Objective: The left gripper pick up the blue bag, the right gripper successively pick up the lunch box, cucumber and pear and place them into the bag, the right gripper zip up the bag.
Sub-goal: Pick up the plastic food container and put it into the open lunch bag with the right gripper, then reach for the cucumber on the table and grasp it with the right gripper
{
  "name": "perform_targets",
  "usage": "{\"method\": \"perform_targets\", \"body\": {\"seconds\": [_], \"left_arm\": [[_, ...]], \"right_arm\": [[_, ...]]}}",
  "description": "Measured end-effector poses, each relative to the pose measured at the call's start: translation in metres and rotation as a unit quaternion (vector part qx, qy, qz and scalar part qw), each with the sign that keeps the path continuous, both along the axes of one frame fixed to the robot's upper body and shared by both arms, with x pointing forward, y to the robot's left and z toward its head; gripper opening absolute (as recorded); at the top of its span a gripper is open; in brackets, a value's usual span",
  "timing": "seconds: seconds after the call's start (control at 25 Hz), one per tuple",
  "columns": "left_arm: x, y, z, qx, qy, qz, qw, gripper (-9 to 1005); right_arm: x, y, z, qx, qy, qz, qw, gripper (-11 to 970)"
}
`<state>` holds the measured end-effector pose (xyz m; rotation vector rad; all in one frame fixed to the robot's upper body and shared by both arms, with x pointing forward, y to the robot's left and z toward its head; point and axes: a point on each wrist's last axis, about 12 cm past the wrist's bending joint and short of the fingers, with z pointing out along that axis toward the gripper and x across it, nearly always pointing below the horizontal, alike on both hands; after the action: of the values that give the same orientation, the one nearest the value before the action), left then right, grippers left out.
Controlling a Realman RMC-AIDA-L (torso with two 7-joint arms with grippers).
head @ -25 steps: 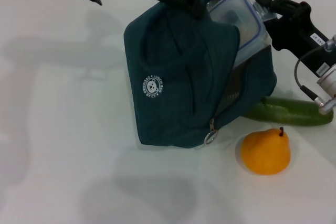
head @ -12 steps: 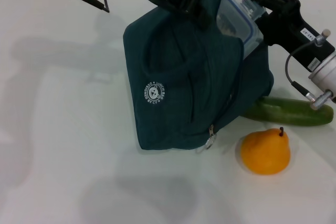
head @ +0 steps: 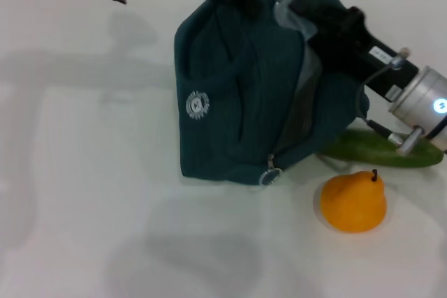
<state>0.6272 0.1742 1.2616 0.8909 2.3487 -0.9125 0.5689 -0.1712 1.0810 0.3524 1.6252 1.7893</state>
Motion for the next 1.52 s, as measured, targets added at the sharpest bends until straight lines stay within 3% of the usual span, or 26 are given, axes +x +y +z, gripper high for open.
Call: {"method": "perform_targets", "body": {"seconds": [0.52, 0.92, 1.08, 1.24, 1.36, 1.52], "left_arm": [[0.003, 0.043, -0.011, -0.031, -0.005, 0.040, 0.999, 52], [0.003, 0.046, -0.022, -0.033, -0.003, 0.028, 0.999, 52], [0.002, 0.048, -0.025, -0.032, -0.002, 0.026, 0.999, 52], [0.000, 0.055, -0.030, -0.030, 0.000, 0.033, 0.999, 52], [-0.001, 0.062, -0.035, -0.029, -0.001, 0.045, 0.999, 52], [-0.003, 0.070, -0.042, -0.028, -0.001, 0.057, 0.998, 52]], "right_arm": [[0.002, -0.007, 0.007, -0.012, -0.032, 0.019, 0.999, 174], [0.010, -0.001, 0.012, -0.048, -0.062, 0.032, 0.996, 177], [0.009, -0.005, 0.018, -0.035, -0.080, 0.035, 0.996, 262], [-0.002, -0.029, 0.033, 0.005, -0.152, 0.041, 0.988, 313], [-0.020, -0.066, 0.043, 0.024, -0.231, 0.028, 0.972, 327], [-0.046, -0.115, 0.043, -0.050, -0.306, 0.008, 0.951, 345]]}}
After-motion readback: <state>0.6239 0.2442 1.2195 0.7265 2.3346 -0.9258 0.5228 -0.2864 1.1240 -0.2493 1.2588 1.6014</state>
